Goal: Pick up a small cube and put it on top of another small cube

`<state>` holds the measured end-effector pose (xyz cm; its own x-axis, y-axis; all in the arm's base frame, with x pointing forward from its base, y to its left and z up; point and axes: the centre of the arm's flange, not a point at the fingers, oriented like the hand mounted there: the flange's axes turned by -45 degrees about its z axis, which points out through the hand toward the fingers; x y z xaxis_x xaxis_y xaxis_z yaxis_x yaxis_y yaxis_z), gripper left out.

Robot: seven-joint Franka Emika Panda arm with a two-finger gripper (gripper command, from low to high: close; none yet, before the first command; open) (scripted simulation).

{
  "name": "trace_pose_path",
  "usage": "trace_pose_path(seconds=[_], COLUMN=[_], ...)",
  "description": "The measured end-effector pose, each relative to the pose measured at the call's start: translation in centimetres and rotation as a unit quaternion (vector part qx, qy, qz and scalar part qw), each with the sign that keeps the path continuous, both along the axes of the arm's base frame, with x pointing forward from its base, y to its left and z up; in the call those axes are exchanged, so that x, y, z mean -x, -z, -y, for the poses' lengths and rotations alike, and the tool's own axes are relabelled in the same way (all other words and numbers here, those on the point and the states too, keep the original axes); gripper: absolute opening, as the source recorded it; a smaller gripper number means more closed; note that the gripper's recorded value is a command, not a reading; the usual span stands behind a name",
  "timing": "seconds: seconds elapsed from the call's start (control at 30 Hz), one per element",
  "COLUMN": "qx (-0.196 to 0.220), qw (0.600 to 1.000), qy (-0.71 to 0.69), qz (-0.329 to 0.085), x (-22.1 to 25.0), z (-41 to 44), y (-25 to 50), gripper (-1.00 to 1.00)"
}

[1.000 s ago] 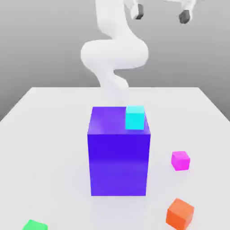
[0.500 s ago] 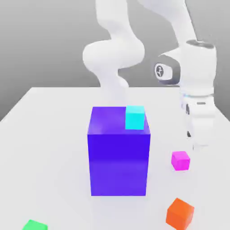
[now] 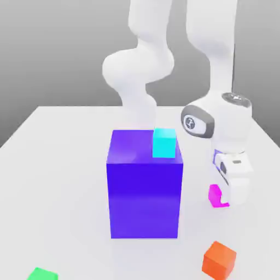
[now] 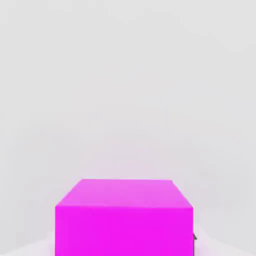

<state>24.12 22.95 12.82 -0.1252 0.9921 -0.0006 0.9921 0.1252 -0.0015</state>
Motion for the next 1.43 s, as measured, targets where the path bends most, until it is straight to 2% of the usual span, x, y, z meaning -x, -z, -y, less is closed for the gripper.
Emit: trace_pose_path(seconds=[0.3,0.63,0.87,1.1,1.27,1.3,1.43], qx=[-0.002,-0.01,-0.015,-0.013,-0.001,-0.001,-0.001], qw=[1.0,0.974,0.923,0.851,0.833,0.832,0.832], qy=[-0.002,0.226,0.384,0.525,0.554,0.555,0.555], qz=[0.004,-0.016,-0.027,-0.009,0.0,0.0,0.0], x=[-0.7,-18.7,-26.8,-29.7,-29.1,-29.0,-29.0], z=[-0.4,10.2,23.8,39.8,42.2,42.2,42.2], y=[-6.6,-9.4,-10.2,-12.0,-7.1,-5.8,-5.8], gripper=[-1.0,-1.0,-1.0,-1.0,-1.0,1.0,1.0])
